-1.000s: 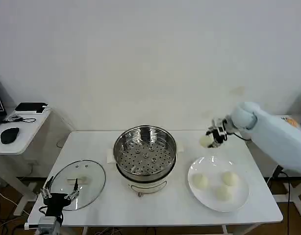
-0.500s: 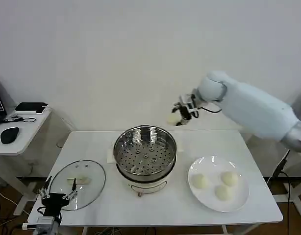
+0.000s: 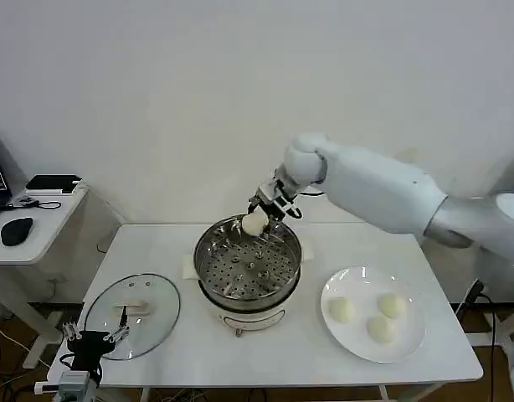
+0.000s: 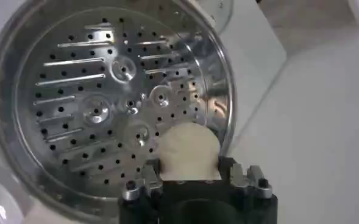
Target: Take steamed baozi put them in steamer then cover it.
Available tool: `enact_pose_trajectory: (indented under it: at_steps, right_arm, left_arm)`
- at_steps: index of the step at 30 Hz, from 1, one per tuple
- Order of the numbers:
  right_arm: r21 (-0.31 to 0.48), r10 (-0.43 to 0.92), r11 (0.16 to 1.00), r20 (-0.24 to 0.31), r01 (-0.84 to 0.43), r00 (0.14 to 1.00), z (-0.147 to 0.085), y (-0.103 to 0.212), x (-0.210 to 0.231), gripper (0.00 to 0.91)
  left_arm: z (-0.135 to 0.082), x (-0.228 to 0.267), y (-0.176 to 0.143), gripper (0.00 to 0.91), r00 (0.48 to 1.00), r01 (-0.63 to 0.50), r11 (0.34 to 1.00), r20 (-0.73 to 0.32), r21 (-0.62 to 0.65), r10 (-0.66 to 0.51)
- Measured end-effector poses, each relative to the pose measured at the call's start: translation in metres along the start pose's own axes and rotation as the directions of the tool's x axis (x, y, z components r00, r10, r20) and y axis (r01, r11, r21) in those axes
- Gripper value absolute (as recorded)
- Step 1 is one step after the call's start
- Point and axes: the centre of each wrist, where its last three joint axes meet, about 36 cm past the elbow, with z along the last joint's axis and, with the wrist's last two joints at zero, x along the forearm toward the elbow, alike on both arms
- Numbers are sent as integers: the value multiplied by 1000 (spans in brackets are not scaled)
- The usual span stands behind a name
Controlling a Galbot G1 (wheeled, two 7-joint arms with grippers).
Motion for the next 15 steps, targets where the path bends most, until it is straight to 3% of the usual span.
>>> enact_pose_trajectory:
  at_steps: [15]
  right_arm:
    - [199,12,980,1,-12,1000,6,-1,-46,645]
  left_arm:
    - [3,0,0,907,1000,4,1000,-5,2,-4]
